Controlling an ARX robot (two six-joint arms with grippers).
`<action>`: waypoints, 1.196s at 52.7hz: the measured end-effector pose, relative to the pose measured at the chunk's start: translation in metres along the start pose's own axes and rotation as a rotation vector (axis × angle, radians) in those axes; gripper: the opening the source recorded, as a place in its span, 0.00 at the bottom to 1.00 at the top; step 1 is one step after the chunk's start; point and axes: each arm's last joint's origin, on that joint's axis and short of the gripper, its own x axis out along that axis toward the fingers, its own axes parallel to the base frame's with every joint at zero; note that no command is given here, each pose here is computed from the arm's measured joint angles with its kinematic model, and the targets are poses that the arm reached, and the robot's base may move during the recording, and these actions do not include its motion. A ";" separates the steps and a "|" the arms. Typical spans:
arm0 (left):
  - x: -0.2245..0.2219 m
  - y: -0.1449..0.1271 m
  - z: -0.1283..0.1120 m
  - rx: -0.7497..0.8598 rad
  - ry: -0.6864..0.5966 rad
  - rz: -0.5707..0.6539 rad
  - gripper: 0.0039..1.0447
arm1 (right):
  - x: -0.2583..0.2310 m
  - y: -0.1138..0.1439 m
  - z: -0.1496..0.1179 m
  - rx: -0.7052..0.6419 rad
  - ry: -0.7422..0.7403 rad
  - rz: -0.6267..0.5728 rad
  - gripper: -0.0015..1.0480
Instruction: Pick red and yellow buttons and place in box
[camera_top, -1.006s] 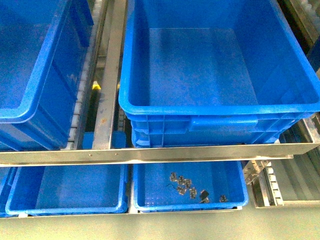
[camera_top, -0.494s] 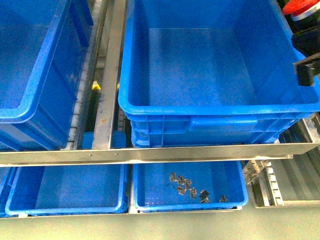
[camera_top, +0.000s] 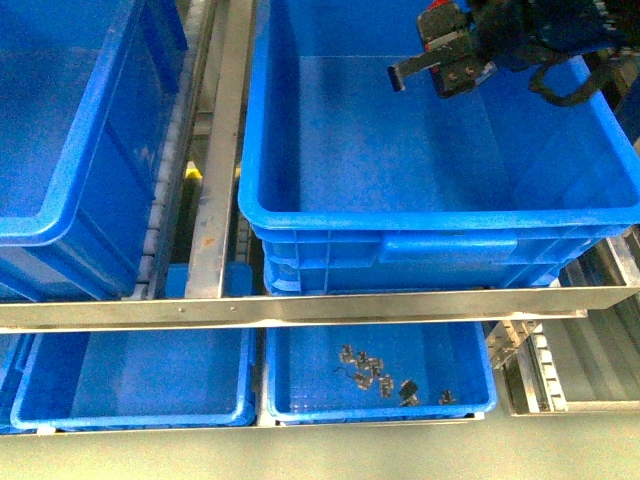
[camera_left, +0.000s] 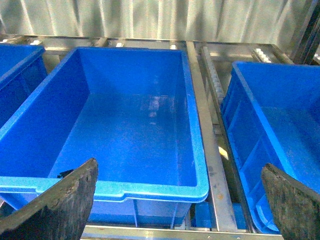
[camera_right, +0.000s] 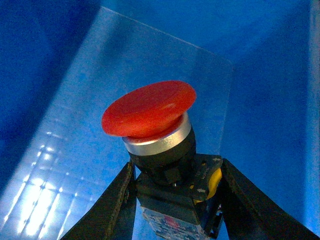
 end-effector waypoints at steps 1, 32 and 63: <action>0.000 0.000 0.000 0.000 0.000 0.000 0.93 | 0.007 0.001 0.001 0.004 0.009 -0.003 0.38; 0.000 0.000 0.000 0.000 0.000 0.000 0.93 | 0.132 0.013 0.015 0.061 0.167 -0.068 0.38; 0.000 0.000 0.000 0.000 0.000 0.000 0.93 | 0.142 0.016 0.022 0.074 0.094 -0.033 0.91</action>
